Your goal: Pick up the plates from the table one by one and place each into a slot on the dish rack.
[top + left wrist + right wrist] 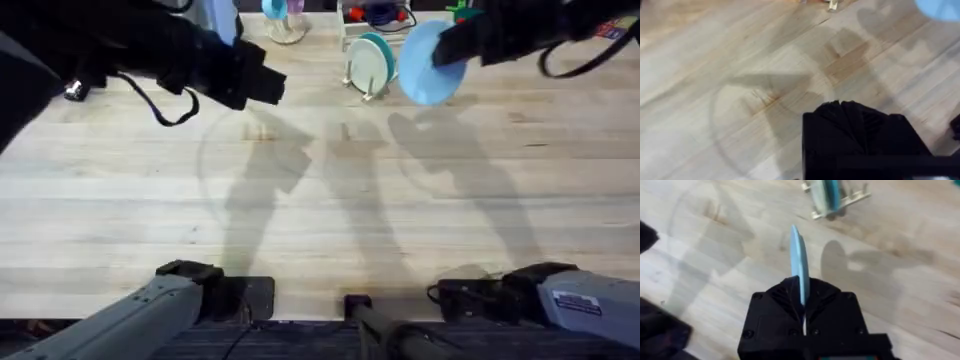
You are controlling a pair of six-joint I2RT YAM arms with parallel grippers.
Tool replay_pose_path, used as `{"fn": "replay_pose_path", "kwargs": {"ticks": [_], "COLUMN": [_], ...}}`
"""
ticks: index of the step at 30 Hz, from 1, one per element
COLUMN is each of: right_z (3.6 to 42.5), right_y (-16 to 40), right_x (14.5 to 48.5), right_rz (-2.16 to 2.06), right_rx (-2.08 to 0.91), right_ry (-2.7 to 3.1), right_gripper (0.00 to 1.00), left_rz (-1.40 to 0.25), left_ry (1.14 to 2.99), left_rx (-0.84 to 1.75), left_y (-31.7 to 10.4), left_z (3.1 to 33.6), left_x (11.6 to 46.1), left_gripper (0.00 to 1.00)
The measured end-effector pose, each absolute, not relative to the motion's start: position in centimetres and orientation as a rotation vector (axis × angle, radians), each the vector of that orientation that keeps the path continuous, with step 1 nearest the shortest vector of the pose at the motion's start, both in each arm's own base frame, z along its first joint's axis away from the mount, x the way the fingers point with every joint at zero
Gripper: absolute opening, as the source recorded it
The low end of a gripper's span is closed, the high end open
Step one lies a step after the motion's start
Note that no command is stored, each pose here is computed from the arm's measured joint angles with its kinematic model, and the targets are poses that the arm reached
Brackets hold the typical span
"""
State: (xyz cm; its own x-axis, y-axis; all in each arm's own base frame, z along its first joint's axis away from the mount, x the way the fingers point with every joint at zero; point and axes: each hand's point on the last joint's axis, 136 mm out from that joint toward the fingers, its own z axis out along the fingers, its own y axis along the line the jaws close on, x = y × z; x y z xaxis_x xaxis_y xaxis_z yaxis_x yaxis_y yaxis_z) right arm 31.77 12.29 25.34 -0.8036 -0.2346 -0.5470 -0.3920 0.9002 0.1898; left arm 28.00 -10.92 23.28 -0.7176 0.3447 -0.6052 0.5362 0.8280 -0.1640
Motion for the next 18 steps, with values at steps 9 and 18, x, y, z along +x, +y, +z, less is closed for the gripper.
{"fn": "replay_pose_path", "kwargs": {"ticks": [9, 18], "right_z": [28.4, 28.4], "right_y": [9.5, 9.0], "right_x": [33.2, 33.2], "right_rz": [0.225, 0.17], "right_rx": [-0.541, -0.62], "right_ry": [2.434, 2.416], "right_gripper": [0.028, 0.028], "left_rz": [-0.331, -0.278], "left_ry": [2.372, 2.368], "left_rx": [0.822, 0.845], "left_y": [-13.0, -12.9], "left_z": [24.1, 24.0], "left_x": [27.6, 27.7], "left_gripper": [0.038, 0.38]}}
